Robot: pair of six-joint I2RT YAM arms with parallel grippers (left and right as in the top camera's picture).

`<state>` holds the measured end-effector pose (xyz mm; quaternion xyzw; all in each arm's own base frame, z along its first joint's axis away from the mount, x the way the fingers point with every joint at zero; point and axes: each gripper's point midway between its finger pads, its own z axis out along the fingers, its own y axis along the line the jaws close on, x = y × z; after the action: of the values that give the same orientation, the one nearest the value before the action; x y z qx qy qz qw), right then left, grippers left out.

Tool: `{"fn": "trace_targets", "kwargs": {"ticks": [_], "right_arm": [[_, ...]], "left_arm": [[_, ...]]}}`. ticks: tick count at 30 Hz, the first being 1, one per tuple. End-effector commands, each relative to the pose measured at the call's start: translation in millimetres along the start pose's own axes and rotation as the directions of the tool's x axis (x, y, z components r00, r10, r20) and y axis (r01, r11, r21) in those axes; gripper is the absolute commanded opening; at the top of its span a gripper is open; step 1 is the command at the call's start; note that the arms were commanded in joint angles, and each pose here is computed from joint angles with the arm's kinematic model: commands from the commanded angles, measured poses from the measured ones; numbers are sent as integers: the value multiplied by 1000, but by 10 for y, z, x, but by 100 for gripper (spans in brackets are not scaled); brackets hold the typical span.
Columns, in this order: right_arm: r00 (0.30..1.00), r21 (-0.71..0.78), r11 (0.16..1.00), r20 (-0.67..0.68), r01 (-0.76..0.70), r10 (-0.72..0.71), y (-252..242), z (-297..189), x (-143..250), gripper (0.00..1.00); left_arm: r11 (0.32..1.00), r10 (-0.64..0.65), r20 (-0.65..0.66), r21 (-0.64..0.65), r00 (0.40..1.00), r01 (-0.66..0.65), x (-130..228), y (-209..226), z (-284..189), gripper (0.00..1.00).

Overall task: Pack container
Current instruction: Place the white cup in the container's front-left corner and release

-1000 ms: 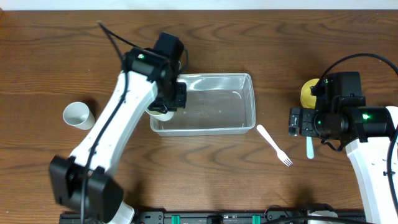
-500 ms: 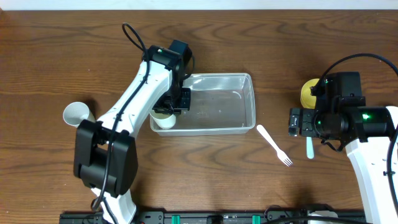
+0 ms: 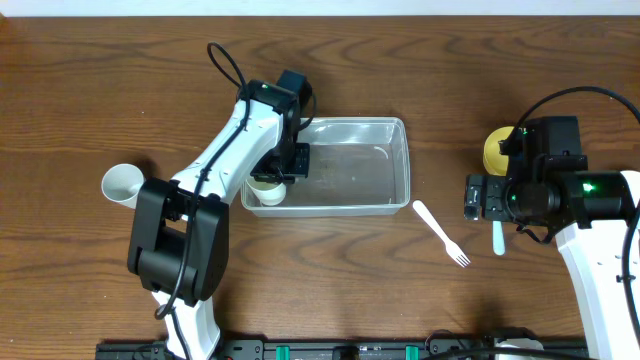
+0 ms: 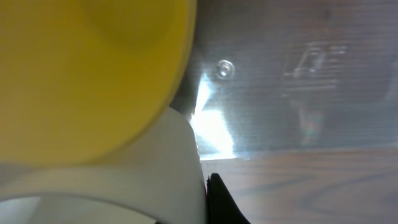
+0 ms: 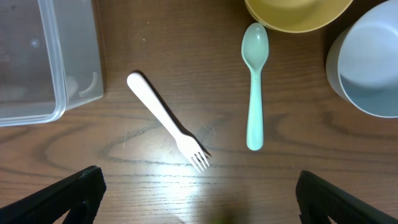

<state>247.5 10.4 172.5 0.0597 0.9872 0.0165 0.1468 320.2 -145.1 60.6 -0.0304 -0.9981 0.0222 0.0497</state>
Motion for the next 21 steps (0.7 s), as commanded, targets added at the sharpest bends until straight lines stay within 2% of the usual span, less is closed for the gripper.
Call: {"fn": "trace_targets", "kwargs": {"ticks": [1,8,9,10,12,15,16,21], "right_arm": [[1000,20,1000,14,-12,12,-43,-35,-39,99],[1000,22,1000,14,-12,12,-47,-35,-40,99],[1000,22,1000,14,-12,12,-47,-35,-40,99],[1000,22,1000,14,-12,12,-47,-35,-40,99],[1000,22,1000,14,-12,12,-47,-35,-40,99],[1000,22,1000,14,-12,12,-47,-35,-40,99],[1000,22,1000,15,-12,12,-47,-35,-41,99],[1000,22,1000,15,-12,12,-48,-35,-41,99]], "left_arm": [[999,12,-32,-31,999,-13,85,68,123,6],[999,9,-65,-41,998,-12,178,106,206,7],[999,9,-65,-41,998,-12,178,106,206,11],[999,9,-65,-41,998,-12,178,106,206,23],[999,9,-67,-42,998,-12,184,109,205,27],[999,8,-71,-43,997,-11,193,111,203,56],[999,8,-71,-43,997,-11,194,111,203,60],[999,8,-75,-45,997,-11,219,116,150,64]]}}
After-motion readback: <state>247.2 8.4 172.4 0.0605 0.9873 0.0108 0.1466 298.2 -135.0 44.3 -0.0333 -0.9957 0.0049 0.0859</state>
